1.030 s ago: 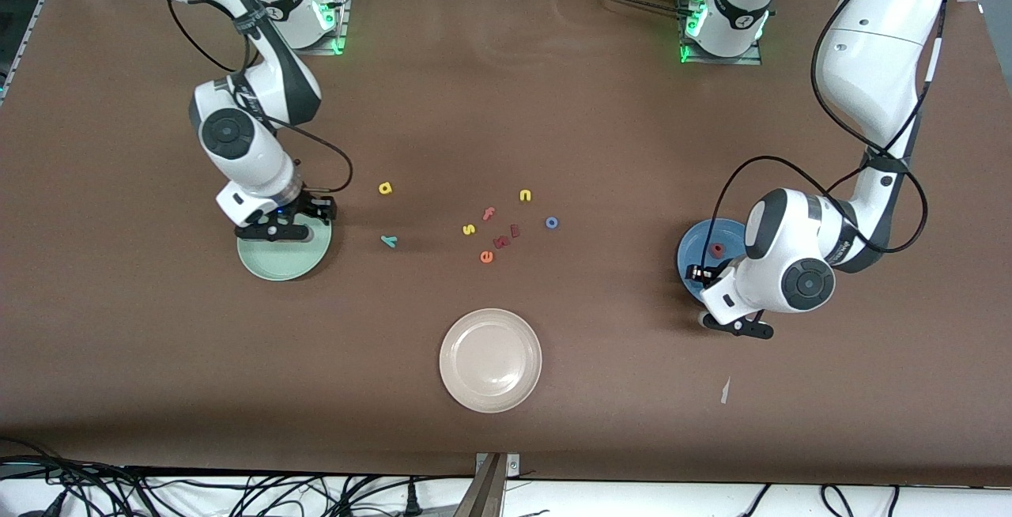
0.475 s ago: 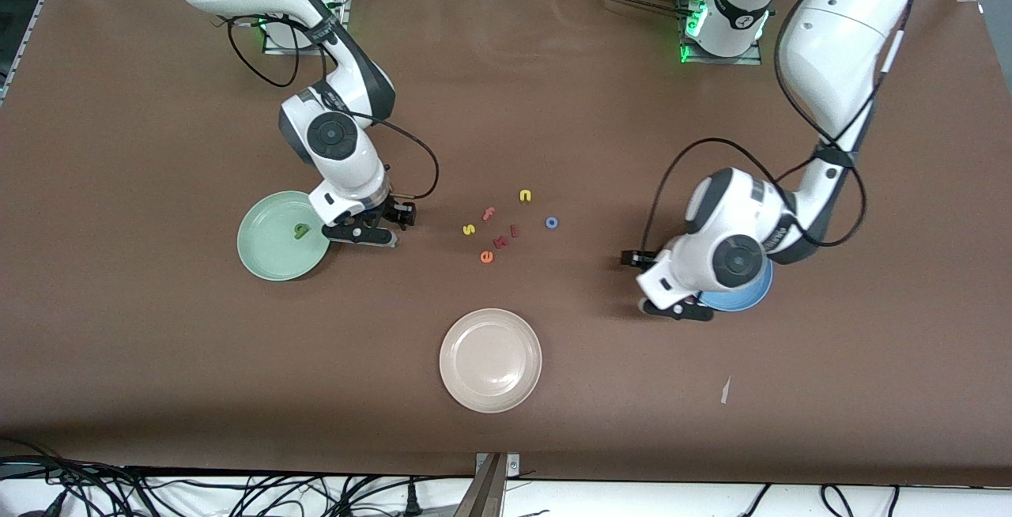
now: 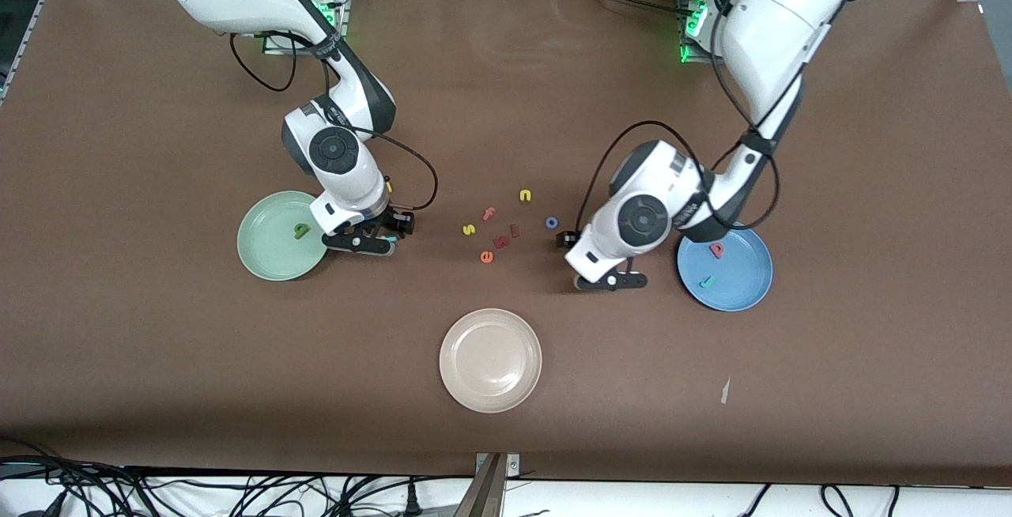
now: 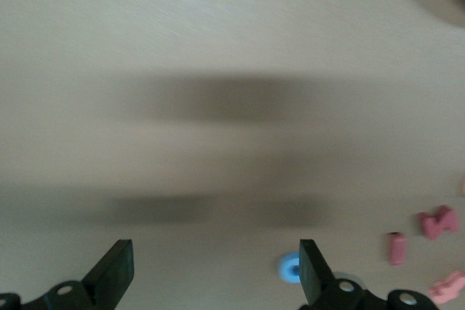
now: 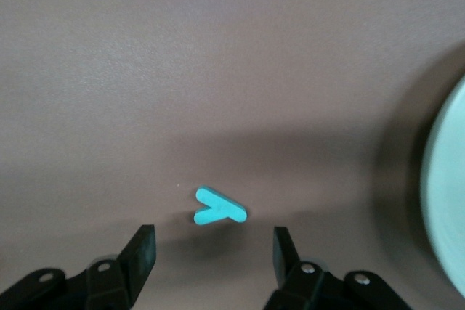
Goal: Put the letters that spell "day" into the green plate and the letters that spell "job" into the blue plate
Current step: 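Reach the left gripper to the blue o while the right grasps cyan Y, then drop the blue o on the blue plate while the right drops Y on green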
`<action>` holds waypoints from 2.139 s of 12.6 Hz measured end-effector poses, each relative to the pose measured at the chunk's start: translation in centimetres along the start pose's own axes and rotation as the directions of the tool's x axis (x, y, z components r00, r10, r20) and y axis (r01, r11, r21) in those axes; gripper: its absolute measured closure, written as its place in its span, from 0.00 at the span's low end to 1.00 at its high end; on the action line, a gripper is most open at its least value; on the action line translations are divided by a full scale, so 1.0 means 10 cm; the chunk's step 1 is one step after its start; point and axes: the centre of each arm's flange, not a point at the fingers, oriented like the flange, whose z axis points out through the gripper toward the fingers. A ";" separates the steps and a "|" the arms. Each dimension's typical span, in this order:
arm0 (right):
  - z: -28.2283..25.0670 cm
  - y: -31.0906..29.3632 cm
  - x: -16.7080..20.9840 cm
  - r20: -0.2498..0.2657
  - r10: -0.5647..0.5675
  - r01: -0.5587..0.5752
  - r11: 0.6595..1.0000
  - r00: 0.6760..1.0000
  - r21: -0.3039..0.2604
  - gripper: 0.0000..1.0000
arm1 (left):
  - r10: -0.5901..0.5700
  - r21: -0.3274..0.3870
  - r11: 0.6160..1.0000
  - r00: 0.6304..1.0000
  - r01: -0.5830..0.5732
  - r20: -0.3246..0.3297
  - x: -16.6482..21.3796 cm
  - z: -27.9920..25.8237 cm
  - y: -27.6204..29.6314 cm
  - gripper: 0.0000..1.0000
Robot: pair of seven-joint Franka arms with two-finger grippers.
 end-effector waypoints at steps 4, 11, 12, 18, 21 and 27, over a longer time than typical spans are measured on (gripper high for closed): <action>0.11 0.03 0.01 0.002 0.005 -0.005 1.000 1.000 0.005 0.26 | -0.091 -0.011 0.996 0.996 0.091 -0.001 -0.26 0.37 0.39 0.04; 0.23 0.04 0.02 -0.002 0.009 -0.009 1.000 1.000 0.019 0.31 | -0.102 0.026 0.995 0.994 0.101 0.025 -0.36 0.59 0.34 0.29; 0.24 0.05 0.02 -0.002 0.010 -0.010 1.000 1.000 0.019 0.32 | -0.102 0.027 0.995 0.994 0.101 0.026 -0.36 0.60 0.34 0.39; 0.23 0.06 0.03 -0.009 0.003 -0.002 1.000 1.000 0.013 0.53 | -0.101 0.027 0.995 0.995 0.100 0.024 -0.37 0.58 0.35 0.54; 0.22 0.06 0.04 -0.016 -0.003 0.004 1.000 1.000 0.010 0.63 | -0.101 0.028 0.995 0.995 0.100 0.024 -0.37 0.57 0.34 0.65; 0.20 0.17 0.14 -0.031 -0.044 0.044 0.999 0.999 0.000 0.63 | -0.093 0.045 0.995 0.996 0.093 0.005 -0.33 0.54 0.30 0.72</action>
